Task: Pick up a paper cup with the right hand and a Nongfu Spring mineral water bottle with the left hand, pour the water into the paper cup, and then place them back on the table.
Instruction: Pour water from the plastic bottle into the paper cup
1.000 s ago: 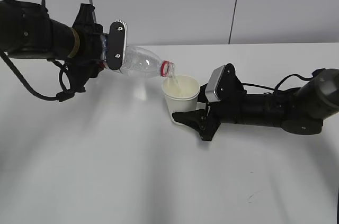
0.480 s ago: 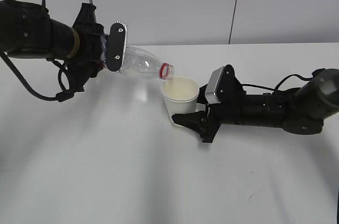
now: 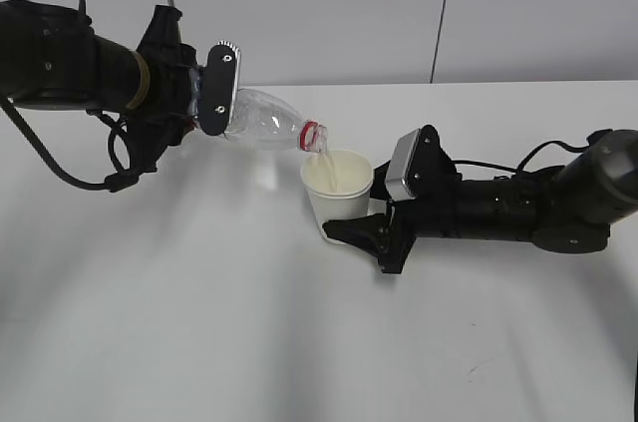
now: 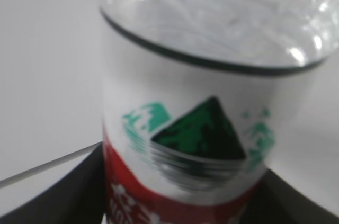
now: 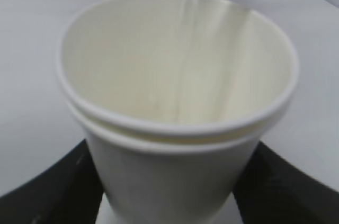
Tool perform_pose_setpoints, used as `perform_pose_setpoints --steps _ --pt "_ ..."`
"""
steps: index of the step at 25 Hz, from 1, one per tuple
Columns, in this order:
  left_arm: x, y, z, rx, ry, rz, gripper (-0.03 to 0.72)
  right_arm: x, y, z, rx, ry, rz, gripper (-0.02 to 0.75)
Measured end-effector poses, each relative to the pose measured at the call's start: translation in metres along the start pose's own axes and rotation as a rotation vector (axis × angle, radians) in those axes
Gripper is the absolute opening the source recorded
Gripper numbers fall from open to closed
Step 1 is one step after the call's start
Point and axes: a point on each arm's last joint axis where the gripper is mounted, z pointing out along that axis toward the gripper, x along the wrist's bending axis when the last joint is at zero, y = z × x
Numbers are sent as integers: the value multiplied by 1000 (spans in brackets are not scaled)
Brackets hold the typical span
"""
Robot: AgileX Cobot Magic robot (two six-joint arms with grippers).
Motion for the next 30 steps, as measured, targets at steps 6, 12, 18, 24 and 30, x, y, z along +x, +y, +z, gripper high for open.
perform_pose_setpoints --steps 6,12,18,24,30 --pt "0 0 0 1 4 25 415 1 0 0 3 12 -9 509" --pt "0 0 0 1 5 33 415 2 0 0 0 18 -12 509" --pt "1 0 0 1 9 51 415 2 0 0 -1 23 -15 509" --pt "1 0 0 1 12 70 413 2 0 0 -1 23 -15 509" --pt "1 0 0 4 12 74 412 2 0 0 -1 24 -16 509"
